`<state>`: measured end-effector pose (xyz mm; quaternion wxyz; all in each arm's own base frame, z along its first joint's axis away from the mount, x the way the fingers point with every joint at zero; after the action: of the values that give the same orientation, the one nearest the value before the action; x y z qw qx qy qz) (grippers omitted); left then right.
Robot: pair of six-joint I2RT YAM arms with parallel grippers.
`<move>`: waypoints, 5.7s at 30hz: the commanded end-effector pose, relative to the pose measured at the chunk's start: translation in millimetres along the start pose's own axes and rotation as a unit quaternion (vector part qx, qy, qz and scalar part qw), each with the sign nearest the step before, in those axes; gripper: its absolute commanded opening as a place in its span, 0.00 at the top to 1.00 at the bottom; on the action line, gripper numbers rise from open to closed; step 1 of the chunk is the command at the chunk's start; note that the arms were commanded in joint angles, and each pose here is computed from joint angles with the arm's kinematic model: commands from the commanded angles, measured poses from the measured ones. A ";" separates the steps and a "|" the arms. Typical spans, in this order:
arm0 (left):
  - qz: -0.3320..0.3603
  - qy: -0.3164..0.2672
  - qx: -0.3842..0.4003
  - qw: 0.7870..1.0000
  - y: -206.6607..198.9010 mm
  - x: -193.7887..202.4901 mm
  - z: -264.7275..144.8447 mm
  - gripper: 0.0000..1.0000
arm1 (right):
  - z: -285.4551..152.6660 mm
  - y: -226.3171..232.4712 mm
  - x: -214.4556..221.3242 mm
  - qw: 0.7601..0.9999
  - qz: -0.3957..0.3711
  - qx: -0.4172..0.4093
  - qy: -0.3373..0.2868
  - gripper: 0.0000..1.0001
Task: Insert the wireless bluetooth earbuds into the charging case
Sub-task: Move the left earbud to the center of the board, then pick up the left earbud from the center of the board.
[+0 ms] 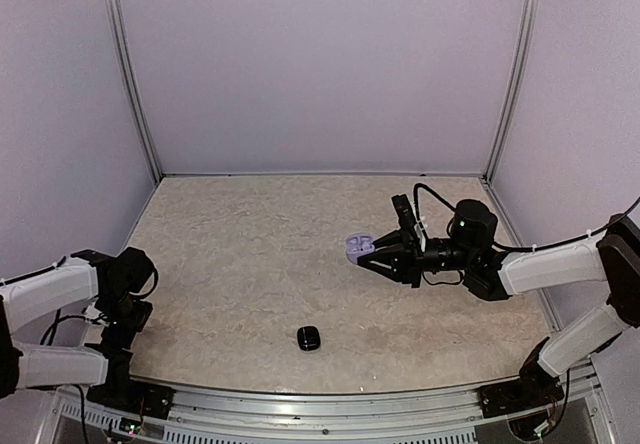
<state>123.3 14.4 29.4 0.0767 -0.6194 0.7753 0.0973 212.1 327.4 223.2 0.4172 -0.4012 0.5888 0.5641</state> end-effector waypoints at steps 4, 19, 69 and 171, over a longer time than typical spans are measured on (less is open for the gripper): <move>-0.025 0.032 -0.007 0.999 11.6 14.8 22.2 0.03 | -5.4 2.1 -6.5 1.000 -0.012 0.002 -0.009 1.00; 0.095 0.040 0.249 0.963 -115.8 42.1 -27.3 0.06 | -3.3 -1.1 -2.3 1.000 -0.006 -0.001 -0.005 1.00; -0.041 -0.010 0.017 0.999 -11.7 -35.6 16.3 0.63 | -1.2 -7.7 4.3 1.000 0.001 0.007 0.005 1.00; 0.733 -0.238 0.539 0.340 -192.9 278.5 -85.5 0.54 | -46.3 8.4 -2.9 0.999 -0.032 0.040 0.005 1.00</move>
<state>250.6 -301.0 35.9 0.4691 0.4017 0.7670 -0.1740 200.9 281.1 228.8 0.4425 -0.4072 0.6038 0.5233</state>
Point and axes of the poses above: each gripper's point midway between its finger pads, its own z axis out along the fingers, its own y axis along the line the jaws close on, x = y × z, the point moved 1 cm from there along -z, back along the fingers, and after that the axes turned 8 degrees about z, right-handed, at the moved point
